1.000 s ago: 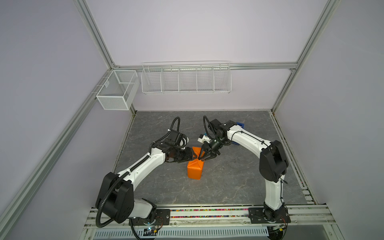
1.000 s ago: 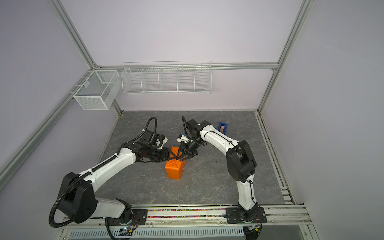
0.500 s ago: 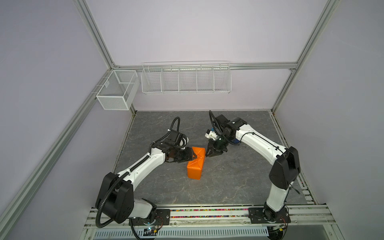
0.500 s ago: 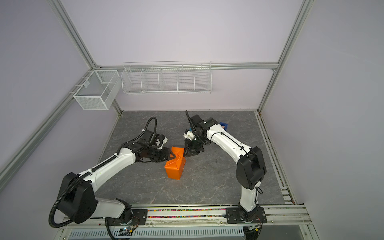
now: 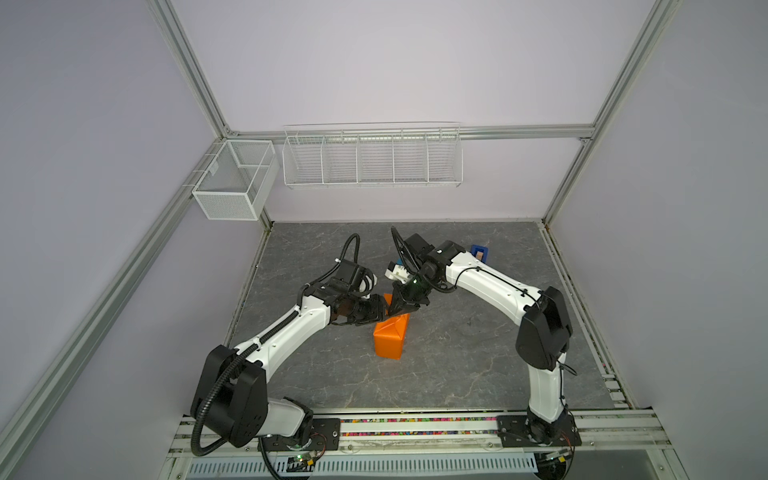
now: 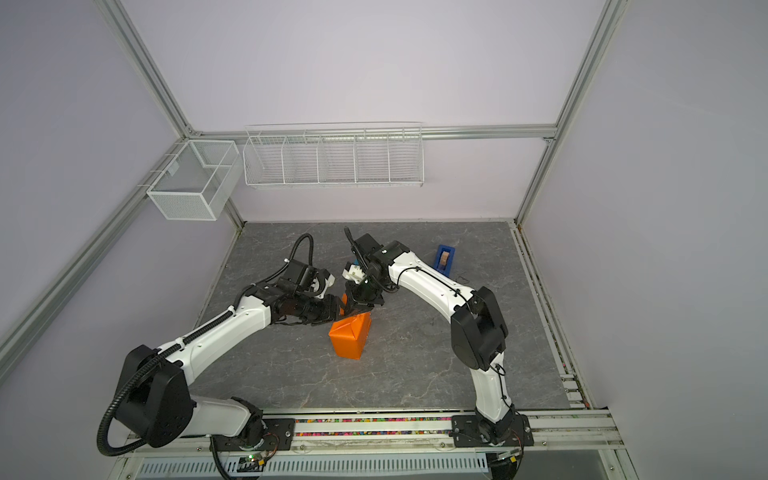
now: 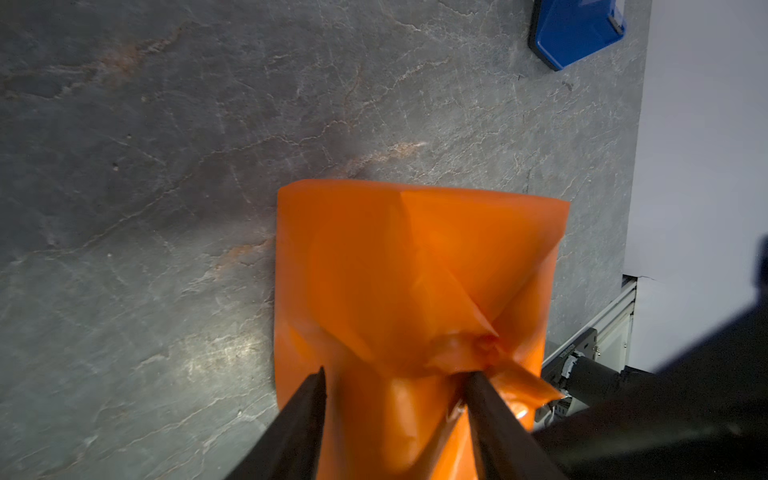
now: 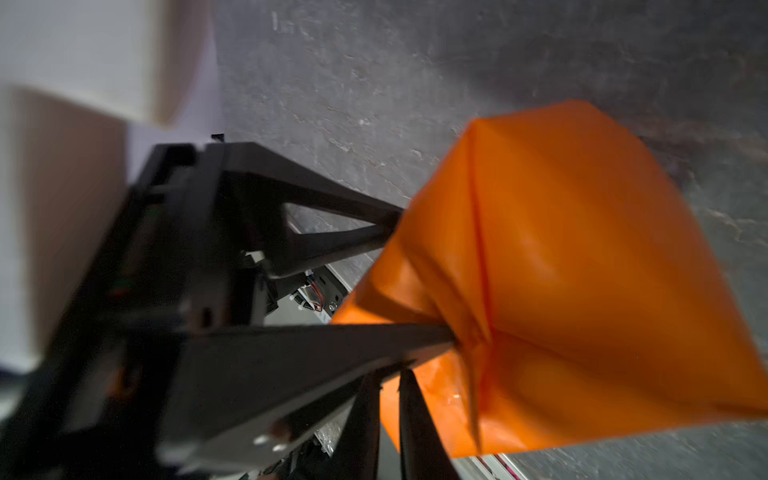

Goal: Wrap the gift box in paper
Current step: 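Press tape onto the folded paper end with the right gripper while the left holds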

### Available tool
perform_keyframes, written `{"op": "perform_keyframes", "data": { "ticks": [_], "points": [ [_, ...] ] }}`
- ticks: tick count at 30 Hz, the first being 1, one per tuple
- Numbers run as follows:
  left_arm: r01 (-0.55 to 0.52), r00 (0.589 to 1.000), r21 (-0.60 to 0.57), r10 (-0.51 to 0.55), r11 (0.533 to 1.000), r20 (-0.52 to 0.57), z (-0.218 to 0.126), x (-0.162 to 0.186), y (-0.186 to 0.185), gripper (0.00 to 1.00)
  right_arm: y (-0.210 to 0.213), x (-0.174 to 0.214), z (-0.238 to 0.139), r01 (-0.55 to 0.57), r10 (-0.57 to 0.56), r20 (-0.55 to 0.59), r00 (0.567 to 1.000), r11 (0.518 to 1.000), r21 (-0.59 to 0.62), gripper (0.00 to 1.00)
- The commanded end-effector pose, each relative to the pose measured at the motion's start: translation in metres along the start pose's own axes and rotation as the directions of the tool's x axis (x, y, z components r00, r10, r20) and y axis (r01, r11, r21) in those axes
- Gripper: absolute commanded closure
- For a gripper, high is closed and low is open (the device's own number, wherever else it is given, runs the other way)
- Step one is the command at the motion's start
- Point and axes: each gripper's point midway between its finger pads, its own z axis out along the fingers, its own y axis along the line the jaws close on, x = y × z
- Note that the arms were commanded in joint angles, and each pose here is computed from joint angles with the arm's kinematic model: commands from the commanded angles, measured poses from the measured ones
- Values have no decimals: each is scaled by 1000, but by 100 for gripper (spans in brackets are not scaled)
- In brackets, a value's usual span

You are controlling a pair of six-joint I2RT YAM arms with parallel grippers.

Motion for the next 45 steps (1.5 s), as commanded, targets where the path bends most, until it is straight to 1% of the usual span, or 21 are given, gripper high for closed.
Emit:
{"op": "perform_keyframes", "data": {
  "ticks": [1,4,7,13,15,16,17,18,20,22,27,30,33,37,45],
  "points": [
    [40,992,-177,-60,983,-107,13,34,45,46,-30,14,-3,-49,51,-18,999,993,112,90],
    [42,992,-181,-63,983,-110,13,36,47,46,-44,24,-11,-61,63,-10,998,984,169,92],
    [45,992,-182,-66,982,-111,15,37,48,46,-53,36,-15,-68,72,-15,997,980,189,93],
    [47,991,-184,-69,982,-114,15,40,50,46,-67,54,-11,-94,104,-33,994,973,212,93],
    [48,991,-181,-69,982,-112,15,40,49,46,-67,55,-16,-97,103,-18,994,971,219,93],
    [46,991,-177,-67,983,-112,14,39,48,46,-64,53,-22,-96,97,7,995,971,220,93],
    [46,992,-174,-66,984,-110,14,39,47,46,-61,51,-28,-99,94,34,995,972,212,93],
    [45,992,-172,-65,984,-110,14,39,46,46,-57,47,-34,-102,91,66,994,975,196,88],
    [46,992,-169,-64,984,-107,13,38,46,46,-46,41,-45,-113,94,127,987,983,146,84],
    [45,992,-165,-63,985,-107,13,38,45,46,-32,32,-48,-118,104,172,979,990,72,77],
    [46,992,-163,-65,986,-109,13,39,45,46,-8,17,-50,-141,156,226,961,987,-79,71],
    [45,992,-162,-63,986,-110,14,39,45,46,0,12,-37,-156,183,186,965,976,-150,68],
    [46,992,-160,-64,986,-110,14,39,44,46,-5,12,-24,-171,192,159,968,976,-135,64],
    [45,992,-162,-64,986,-112,14,40,45,46,-15,14,-11,-194,210,138,968,974,-121,64],
    [47,991,-160,-66,986,-115,15,41,46,47,-25,14,0,-214,226,125,966,971,-107,65]
  ]
}}
